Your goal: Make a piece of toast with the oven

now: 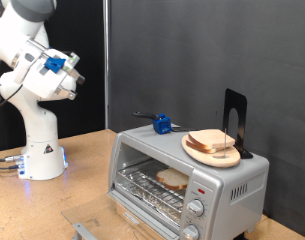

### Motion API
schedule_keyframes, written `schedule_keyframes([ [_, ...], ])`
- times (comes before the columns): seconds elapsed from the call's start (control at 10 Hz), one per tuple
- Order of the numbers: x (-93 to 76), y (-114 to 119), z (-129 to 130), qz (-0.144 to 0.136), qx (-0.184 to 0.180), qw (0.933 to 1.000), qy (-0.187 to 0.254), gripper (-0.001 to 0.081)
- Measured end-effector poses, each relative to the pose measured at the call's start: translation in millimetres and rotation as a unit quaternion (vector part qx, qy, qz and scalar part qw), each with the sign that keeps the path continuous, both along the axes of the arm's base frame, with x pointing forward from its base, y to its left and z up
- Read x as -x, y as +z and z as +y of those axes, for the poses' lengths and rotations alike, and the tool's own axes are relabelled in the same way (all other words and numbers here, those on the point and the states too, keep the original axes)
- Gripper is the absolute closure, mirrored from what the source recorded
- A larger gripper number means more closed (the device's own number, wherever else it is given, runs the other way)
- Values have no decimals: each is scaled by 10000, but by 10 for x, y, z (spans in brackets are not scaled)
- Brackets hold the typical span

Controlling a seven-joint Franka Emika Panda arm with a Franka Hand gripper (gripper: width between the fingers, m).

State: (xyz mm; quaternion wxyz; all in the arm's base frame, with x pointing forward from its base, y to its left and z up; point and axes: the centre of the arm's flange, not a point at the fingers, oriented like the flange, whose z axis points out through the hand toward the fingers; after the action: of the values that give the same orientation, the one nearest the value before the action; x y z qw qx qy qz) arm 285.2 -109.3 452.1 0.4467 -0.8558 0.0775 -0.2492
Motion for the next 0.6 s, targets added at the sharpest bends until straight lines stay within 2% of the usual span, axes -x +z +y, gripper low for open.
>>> schedule_keyframes([
  [0.1, 59, -27, -157, 358, -347, 9977, -453, -2],
  [0.2, 139, -92, -298, 915, -412, 9929, -641, -2],
  [0.3, 134, -177, -404, 1451, -502, 9858, -679, -2],
  [0.4, 121, -154, -395, 1227, -468, 9892, -644, -2],
  [0.5, 136, -147, -355, 1367, -612, 9870, -585, -2],
  [0.6, 132, -142, -356, 1630, -783, 9810, -696, -2],
])
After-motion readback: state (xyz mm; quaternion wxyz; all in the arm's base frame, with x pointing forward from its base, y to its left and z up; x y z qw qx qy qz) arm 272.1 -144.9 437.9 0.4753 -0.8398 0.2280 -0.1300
